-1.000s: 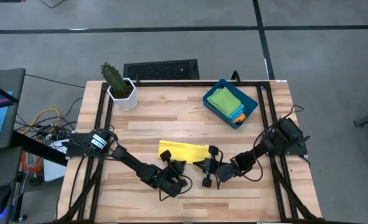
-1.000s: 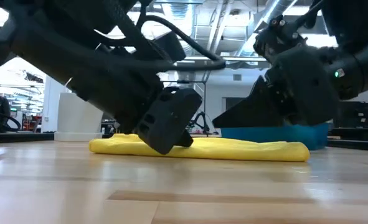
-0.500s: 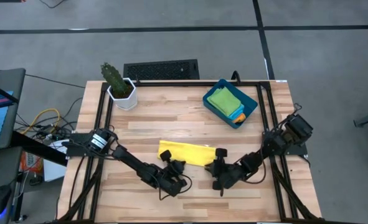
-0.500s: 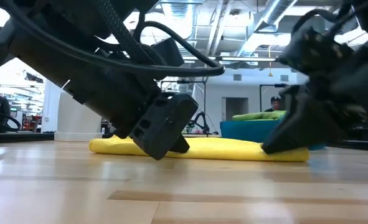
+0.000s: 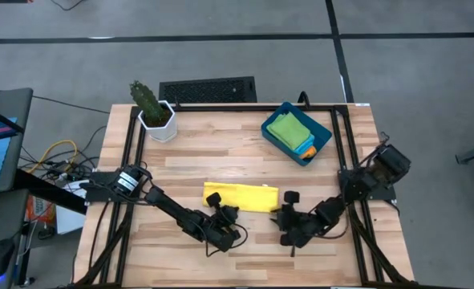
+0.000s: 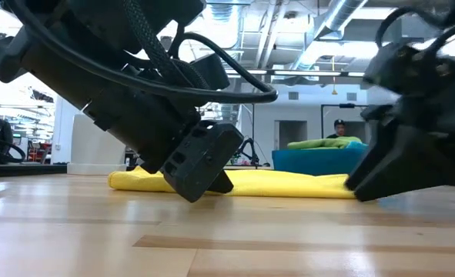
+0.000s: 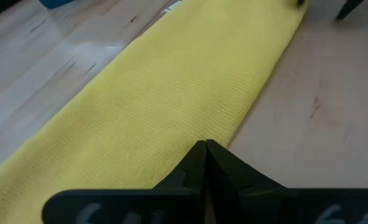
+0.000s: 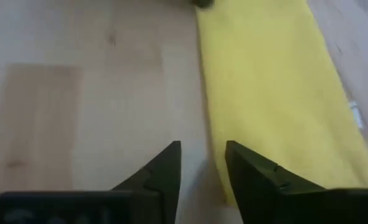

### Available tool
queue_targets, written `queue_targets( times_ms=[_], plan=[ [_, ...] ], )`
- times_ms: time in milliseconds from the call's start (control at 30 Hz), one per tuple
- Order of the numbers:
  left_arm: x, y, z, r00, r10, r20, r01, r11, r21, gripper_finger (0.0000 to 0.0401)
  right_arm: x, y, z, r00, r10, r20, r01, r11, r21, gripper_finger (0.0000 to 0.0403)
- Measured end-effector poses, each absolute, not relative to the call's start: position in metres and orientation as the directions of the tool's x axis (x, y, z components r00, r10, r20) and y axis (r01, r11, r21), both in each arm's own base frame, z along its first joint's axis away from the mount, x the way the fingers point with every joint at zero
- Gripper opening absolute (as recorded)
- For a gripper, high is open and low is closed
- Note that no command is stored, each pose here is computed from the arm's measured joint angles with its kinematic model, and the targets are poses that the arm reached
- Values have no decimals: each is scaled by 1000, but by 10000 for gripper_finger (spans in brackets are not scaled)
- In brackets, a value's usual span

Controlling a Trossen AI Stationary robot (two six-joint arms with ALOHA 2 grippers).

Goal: Fold microfiber towels
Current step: Fold the yellow microfiber towel

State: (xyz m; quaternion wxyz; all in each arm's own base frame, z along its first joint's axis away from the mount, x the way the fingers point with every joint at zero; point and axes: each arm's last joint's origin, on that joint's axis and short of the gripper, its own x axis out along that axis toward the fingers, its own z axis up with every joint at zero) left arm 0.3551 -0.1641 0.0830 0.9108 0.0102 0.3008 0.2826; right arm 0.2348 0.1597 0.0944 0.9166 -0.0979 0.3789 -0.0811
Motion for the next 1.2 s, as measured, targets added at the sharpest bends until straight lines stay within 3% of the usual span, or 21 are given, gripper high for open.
queue_targets(
  times_ms=[300,933,1033,1200],
  plan=[
    [355,-164,83,657,521,-545,-507,840,191,0,211,161,116,733,-267,-625,72,945,-320,123],
    [355,-164,83,656,521,-547,-507,840,193,0,214,144,75,713,-257,-653,106,959,-263,135],
    [354,-164,83,654,520,-549,-504,841,196,0,214,143,73,705,-256,-661,130,963,-235,109],
    [354,-164,83,654,519,-550,-500,842,200,0,216,144,77,703,-245,-668,111,965,-237,22]
  ],
)
